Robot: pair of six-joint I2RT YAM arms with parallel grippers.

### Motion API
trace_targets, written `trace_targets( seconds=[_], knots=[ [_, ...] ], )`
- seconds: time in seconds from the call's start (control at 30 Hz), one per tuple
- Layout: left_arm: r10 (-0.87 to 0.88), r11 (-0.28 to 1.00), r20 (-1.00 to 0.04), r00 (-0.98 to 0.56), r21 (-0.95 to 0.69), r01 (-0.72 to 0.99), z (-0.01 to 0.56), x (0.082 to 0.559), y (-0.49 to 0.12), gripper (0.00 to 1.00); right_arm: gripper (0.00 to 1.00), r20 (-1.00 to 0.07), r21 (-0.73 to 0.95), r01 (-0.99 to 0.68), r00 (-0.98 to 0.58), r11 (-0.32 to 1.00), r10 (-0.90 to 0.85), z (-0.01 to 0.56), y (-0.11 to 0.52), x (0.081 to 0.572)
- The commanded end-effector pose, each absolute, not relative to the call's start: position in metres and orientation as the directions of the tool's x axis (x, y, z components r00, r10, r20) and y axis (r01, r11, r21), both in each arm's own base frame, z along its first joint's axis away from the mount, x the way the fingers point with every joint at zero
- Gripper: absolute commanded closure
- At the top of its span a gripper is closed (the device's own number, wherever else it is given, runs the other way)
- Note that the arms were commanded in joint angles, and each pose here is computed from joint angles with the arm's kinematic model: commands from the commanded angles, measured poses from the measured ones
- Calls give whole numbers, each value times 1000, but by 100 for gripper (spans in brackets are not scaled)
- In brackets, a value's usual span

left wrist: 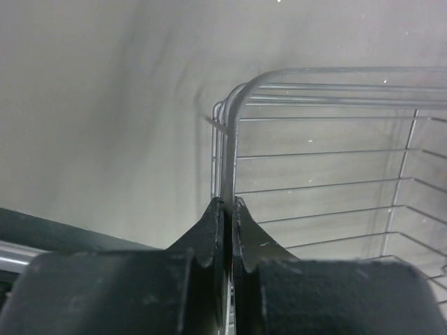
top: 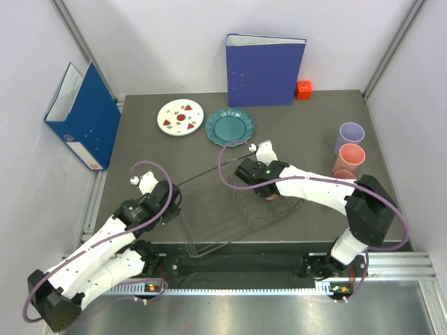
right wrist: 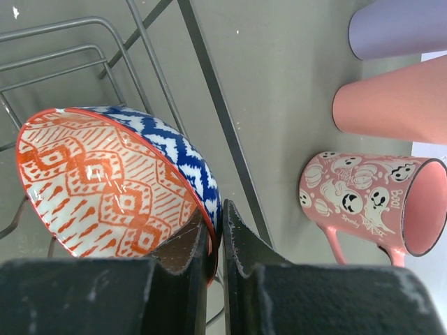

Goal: Unload the mixed dishes from the dish rack
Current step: Pick up the bowl from the dish rack.

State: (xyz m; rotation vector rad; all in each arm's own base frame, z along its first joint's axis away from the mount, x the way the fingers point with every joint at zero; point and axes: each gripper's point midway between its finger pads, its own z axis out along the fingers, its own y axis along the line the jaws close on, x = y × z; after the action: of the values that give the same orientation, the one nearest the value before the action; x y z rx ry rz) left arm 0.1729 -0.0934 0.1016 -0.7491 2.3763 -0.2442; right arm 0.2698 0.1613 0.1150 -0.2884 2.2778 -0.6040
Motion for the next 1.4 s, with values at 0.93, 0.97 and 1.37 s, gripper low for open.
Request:
trace_targets(
  seconds=[0.93, 0.97, 1.37],
  knots=[
    [-166, 979, -598, -784, -195, -59, 122, 285, -141, 100, 100, -616, -585, 4, -652, 811, -442, 127, 179, 276],
    [-183, 976, -593, -784, -205, -73, 117, 289, -138, 100, 100, -613, -588, 1, -652, 809, -445, 127, 179, 275],
    [-215, 969, -563, -798, -222, -105, 98, 289, -140, 100, 100, -650, -604, 55, -611, 795, -451, 163, 180, 281]
  ],
)
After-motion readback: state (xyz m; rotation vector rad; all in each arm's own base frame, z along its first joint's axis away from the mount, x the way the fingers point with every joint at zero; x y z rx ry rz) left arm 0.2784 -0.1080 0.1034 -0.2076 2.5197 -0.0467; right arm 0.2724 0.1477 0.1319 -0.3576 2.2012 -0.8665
